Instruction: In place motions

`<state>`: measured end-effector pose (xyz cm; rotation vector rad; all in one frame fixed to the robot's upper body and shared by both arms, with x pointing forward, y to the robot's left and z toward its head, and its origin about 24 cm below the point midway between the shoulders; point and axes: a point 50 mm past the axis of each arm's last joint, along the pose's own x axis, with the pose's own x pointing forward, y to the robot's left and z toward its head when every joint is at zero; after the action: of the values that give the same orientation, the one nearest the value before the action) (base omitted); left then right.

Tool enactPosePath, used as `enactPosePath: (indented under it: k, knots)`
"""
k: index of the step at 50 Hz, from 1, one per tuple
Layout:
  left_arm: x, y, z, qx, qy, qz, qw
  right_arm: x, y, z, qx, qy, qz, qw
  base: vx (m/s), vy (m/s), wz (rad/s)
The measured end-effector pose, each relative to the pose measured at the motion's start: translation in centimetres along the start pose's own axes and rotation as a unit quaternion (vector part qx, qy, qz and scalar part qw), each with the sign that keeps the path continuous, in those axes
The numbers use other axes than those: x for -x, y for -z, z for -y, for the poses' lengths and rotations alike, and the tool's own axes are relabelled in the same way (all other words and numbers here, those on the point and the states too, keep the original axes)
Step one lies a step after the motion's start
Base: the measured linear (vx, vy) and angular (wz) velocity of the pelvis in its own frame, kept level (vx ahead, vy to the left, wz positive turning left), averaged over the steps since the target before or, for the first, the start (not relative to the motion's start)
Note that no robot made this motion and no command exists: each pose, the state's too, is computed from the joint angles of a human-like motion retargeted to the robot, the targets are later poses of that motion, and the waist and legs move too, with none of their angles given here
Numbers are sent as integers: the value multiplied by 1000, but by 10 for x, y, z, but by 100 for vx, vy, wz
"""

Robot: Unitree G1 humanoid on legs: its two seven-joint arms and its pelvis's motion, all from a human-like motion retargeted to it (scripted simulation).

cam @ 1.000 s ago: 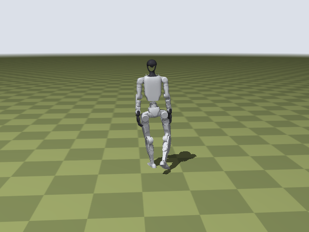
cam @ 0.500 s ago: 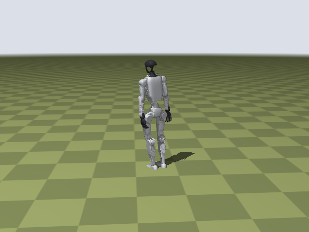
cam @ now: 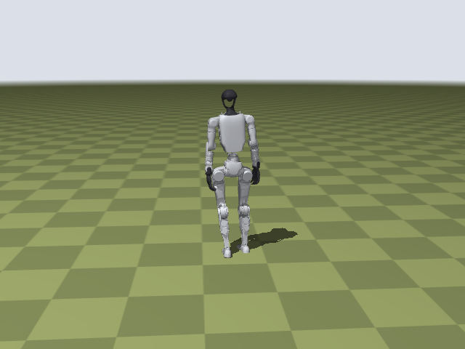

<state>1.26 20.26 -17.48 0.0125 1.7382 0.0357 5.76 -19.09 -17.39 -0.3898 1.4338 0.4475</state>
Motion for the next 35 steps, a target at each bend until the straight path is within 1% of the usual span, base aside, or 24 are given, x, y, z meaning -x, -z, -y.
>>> enactPosePath:
  k: [7,11,15,18,23,27,30,35]
  knots:
    - [9,-17,-34,-7,-42,17,999,0,0,4,-23,11,-4,1000,-54,20,-226]
    - [12,-16,-44,-7,-67,9,998,1,20,5,-49,-11,-42,998,-43,22,-311]
    - [8,-3,-38,9,-51,-3,999,5,46,11,-81,11,-87,993,-35,19,-323]
    - [4,4,-28,17,-30,-10,999,8,59,16,-144,37,-108,983,-40,17,-275]
    - [-1,7,-8,27,1,-2,1000,13,72,20,-270,48,-117,955,-31,8,-272]
    - [-3,8,5,20,20,5,1000,15,84,15,-329,46,-128,935,-20,-10,-261]
    - [-3,0,12,5,34,18,999,15,84,10,-322,35,-133,937,-16,-5,-116]
    - [-2,-12,25,-33,69,33,997,14,92,-6,-259,13,-163,952,-7,-9,-71]
